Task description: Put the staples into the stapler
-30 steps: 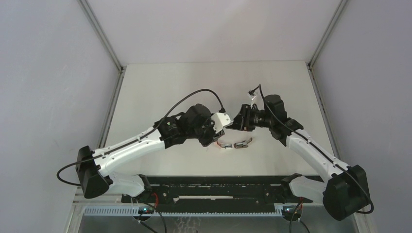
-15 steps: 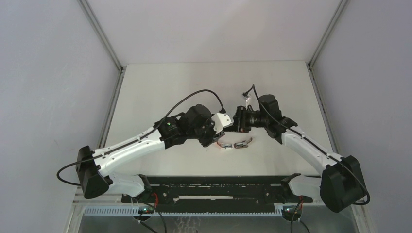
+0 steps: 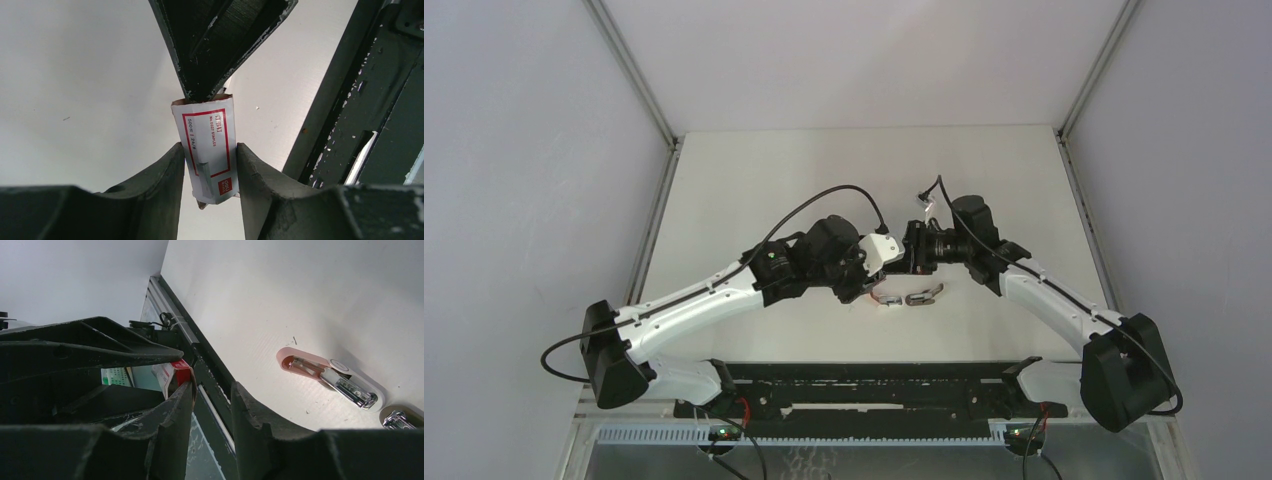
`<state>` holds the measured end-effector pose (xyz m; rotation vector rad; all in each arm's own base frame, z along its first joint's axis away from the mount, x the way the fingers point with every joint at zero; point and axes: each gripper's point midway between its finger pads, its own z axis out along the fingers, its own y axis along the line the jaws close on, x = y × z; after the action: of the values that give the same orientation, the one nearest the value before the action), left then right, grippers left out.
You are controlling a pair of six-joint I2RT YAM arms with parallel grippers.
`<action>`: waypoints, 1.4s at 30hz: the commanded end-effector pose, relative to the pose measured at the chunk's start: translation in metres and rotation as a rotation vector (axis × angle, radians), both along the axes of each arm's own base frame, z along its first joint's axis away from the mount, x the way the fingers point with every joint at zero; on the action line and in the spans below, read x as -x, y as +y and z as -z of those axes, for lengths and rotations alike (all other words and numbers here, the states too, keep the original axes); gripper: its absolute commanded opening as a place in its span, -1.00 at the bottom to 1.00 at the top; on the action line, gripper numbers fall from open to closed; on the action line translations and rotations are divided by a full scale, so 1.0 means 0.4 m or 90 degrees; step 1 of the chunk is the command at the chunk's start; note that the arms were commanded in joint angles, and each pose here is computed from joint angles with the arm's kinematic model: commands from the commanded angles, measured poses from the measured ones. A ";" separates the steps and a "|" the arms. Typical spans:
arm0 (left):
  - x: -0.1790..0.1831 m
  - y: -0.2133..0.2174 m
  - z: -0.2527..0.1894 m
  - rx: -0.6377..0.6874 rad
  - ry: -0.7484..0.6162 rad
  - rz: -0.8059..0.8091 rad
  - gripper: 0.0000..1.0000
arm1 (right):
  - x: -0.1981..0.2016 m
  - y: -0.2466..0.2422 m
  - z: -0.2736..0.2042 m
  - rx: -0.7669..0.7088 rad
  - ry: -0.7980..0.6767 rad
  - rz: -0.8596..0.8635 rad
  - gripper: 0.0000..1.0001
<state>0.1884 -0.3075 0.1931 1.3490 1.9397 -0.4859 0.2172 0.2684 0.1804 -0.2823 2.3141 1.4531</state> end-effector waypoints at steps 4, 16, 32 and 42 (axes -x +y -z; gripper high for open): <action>-0.008 -0.029 -0.041 0.043 -0.031 0.015 -0.10 | 0.022 0.023 -0.024 -0.028 -0.024 -0.043 -0.32; -0.017 -0.028 -0.034 0.036 -0.033 0.004 -0.12 | 0.011 0.016 -0.009 -0.013 -0.024 -0.030 -0.31; -0.037 -0.051 -0.009 0.016 -0.017 -0.014 -0.15 | -0.034 -0.110 -0.073 -0.044 -0.064 0.042 -0.18; -0.024 -0.051 -0.013 0.009 -0.015 0.004 -0.15 | 0.003 -0.052 -0.090 -0.081 -0.059 -0.019 -0.28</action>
<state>0.1978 -0.3154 0.1719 1.3532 1.9848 -0.4412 0.2193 0.2380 0.2051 -0.2699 2.2038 1.5048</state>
